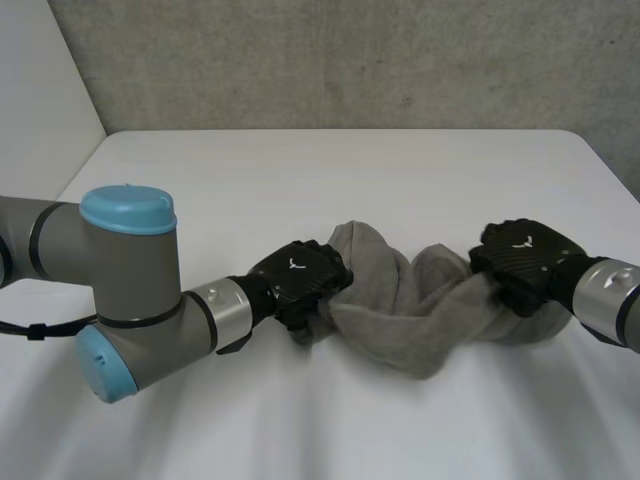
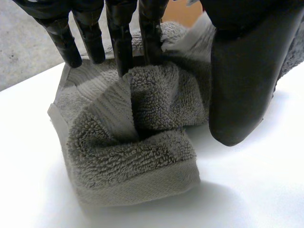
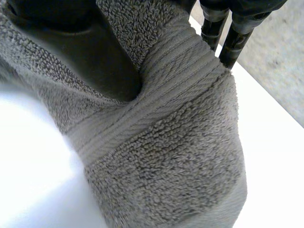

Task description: Fold the towel.

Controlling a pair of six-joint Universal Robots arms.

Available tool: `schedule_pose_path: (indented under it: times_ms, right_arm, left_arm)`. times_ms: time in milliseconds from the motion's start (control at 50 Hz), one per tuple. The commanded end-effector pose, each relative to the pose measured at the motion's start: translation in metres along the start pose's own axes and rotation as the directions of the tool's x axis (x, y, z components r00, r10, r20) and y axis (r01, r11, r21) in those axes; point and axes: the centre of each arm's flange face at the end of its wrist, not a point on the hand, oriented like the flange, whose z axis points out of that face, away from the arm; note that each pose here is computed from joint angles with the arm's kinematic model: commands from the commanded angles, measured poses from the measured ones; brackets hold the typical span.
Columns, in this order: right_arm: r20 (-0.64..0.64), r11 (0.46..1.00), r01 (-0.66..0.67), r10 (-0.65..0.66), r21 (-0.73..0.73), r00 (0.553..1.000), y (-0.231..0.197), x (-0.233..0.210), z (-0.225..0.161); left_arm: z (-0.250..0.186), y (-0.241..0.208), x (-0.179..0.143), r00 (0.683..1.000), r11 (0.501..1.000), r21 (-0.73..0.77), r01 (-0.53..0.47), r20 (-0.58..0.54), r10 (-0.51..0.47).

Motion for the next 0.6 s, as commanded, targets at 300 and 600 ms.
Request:
schedule_pose_path:
  times_ms: [300,600]
  right_arm:
    - [-0.027,0.981,0.186,-0.187,-0.05,0.982,0.011,0.01,-0.009]
    - [-0.111,0.991,0.136,-0.136,-0.012,0.984,0.012,0.019,-0.003]
  left_arm:
    - [-0.006,-0.035,0.01,0.997,0.991,0.125,-0.037,0.065,0.029]
    - [0.021,-0.035,0.009,0.988,0.971,0.221,-0.09,0.14,0.06]
